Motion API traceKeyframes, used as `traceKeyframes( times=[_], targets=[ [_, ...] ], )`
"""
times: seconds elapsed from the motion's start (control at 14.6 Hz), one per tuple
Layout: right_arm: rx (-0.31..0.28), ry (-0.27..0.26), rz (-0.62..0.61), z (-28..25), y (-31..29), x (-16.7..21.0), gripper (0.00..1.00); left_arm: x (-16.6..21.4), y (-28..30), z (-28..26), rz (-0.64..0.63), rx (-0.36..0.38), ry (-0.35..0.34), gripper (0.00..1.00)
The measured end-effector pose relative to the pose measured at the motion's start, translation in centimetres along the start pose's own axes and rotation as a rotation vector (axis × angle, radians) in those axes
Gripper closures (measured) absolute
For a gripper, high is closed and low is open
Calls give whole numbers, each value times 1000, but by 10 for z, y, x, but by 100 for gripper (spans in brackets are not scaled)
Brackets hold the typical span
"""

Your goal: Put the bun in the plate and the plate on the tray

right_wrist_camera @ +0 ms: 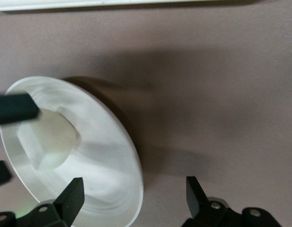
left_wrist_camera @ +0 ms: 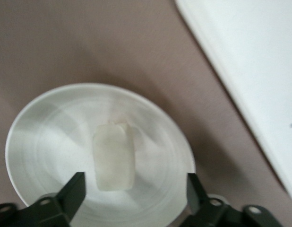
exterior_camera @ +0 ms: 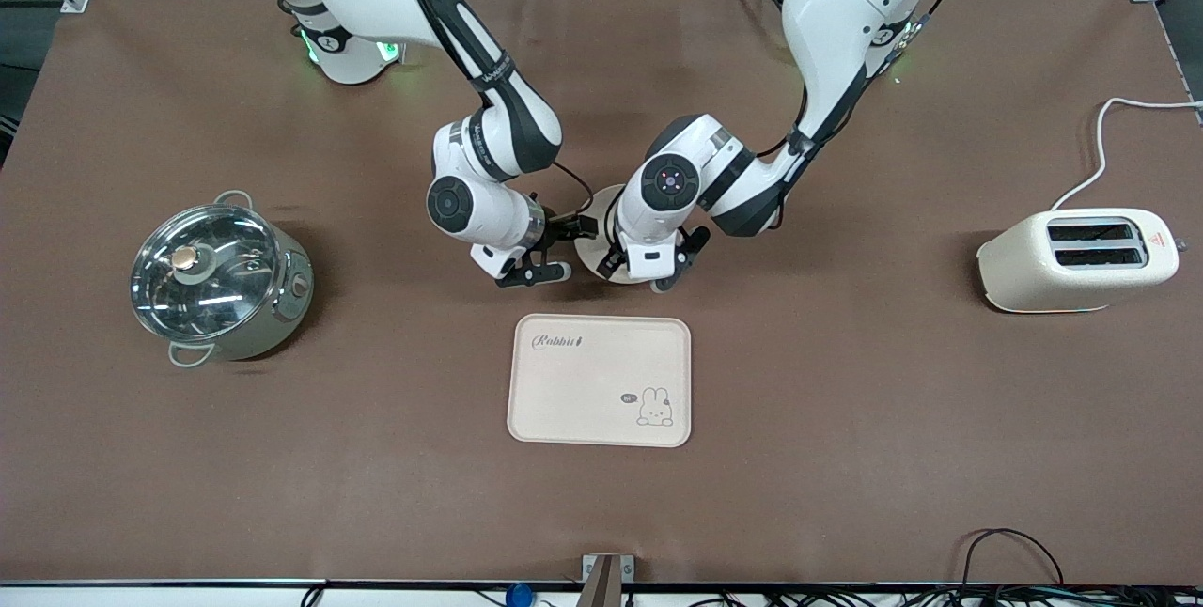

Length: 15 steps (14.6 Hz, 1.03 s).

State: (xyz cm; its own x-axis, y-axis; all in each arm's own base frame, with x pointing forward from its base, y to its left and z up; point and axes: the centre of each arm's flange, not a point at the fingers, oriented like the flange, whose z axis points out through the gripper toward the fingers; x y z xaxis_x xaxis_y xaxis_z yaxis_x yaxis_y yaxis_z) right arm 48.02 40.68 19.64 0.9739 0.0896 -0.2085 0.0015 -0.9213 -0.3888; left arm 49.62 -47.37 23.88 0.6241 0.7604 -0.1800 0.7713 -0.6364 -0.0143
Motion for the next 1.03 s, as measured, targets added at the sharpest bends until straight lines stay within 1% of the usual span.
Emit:
traceKeyframes(
  times=[0.07, 0.14, 0.21, 0.27, 0.34, 0.41, 0.55, 0.62, 0.69, 0.82, 1.03],
  targets=[
    [1, 7, -2, 1, -2, -1, 10, 8, 6, -19, 17, 5, 41, 0],
    [0, 10, -4, 3, -3, -1, 10, 20, 11, -42, 37, 13, 93, 0],
    [-3, 10, -5, 5, -3, -2, 15, 37, 15, -69, 61, 24, 146, 0],
    [-6, 9, -4, 8, -2, -2, 27, 57, 18, -94, 90, 28, 181, 0],
    [-10, 10, -3, 12, 0, -2, 27, 81, 18, -120, 127, 24, 202, 0],
    [-13, 11, -1, 15, 2, -1, 31, 108, 17, -143, 166, 13, 215, 0],
    [-19, 14, 3, 20, 5, 0, 55, 167, 5, -185, 252, -4, 238, 0],
    [-20, 14, 4, 21, 6, 0, 65, 193, -5, -205, 300, 4, 248, 0],
    [-20, 15, 3, 21, 6, 0, 76, 215, -17, -225, 351, 16, 258, 0],
    [-16, 17, 1, 19, 4, 1, 96, 247, -41, -267, 452, 35, 281, 0],
    [-5, 38, -3, 9, -1, 5, 96, 272, -81, -330, 588, 72, 315, 0]
  ],
)
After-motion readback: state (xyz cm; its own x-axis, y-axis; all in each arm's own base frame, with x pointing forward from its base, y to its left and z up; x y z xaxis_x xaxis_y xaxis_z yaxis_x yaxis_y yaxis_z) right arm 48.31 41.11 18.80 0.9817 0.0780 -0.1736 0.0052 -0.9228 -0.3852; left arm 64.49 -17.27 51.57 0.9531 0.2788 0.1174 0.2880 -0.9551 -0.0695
